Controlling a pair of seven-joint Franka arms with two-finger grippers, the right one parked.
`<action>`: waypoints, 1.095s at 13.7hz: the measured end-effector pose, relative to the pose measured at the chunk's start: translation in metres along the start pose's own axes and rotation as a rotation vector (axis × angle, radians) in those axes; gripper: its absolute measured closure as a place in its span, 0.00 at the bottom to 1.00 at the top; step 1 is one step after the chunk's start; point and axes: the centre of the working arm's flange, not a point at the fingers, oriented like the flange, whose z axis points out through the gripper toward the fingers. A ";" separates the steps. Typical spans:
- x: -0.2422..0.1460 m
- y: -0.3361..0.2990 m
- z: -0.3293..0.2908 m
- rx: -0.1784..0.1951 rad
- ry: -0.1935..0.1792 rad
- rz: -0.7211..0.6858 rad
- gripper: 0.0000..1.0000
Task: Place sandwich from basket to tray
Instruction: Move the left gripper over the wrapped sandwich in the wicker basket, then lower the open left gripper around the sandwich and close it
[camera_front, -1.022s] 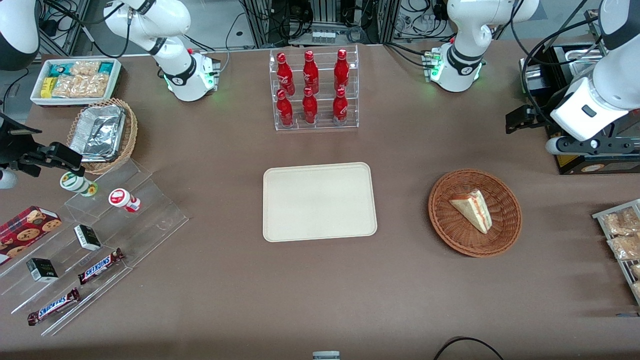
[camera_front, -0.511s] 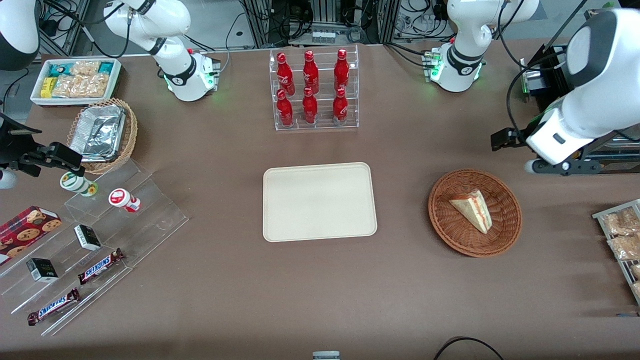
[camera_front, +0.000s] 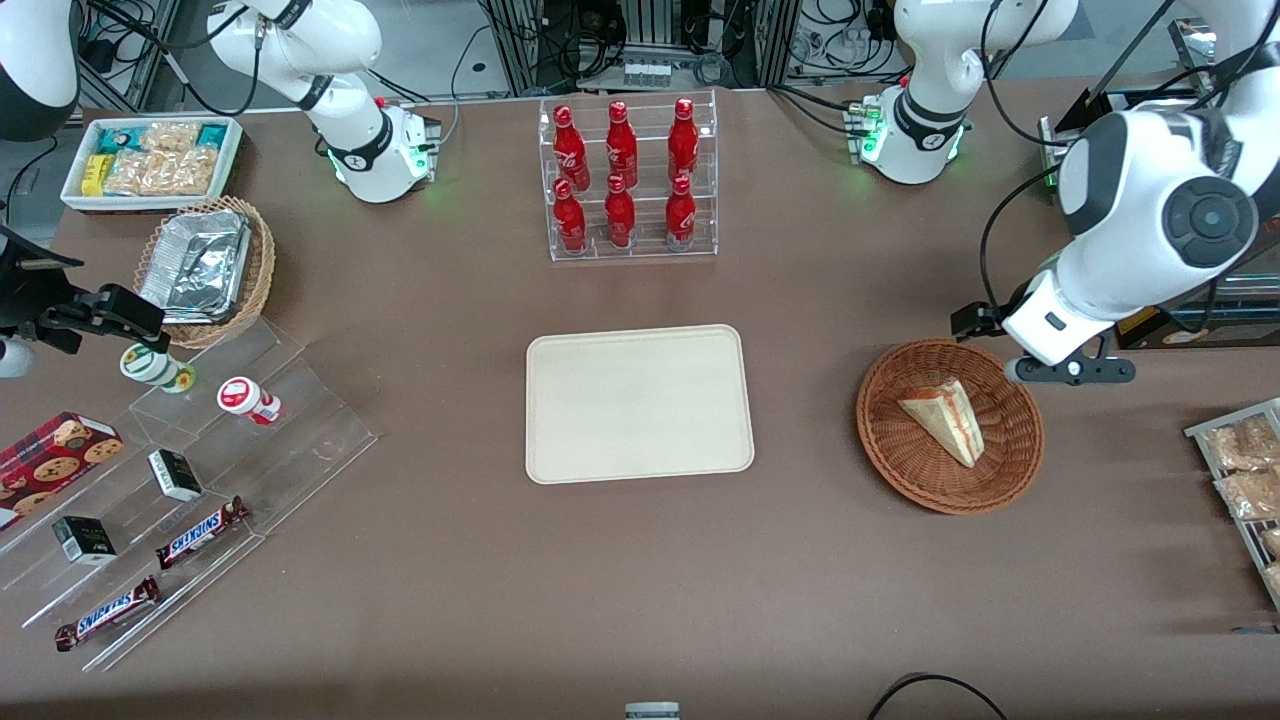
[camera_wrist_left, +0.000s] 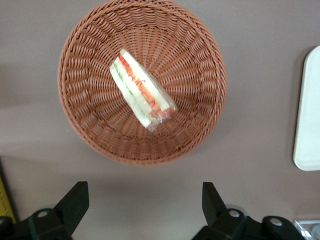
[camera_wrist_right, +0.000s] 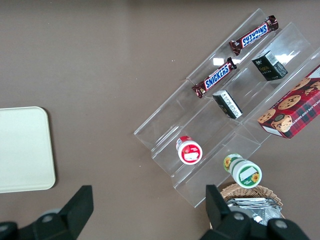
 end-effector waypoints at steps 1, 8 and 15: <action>0.000 0.000 0.012 -0.001 0.021 0.000 0.00; 0.003 -0.001 0.072 -0.009 0.078 -0.021 0.00; 0.015 0.000 0.086 -0.044 0.115 -0.514 0.00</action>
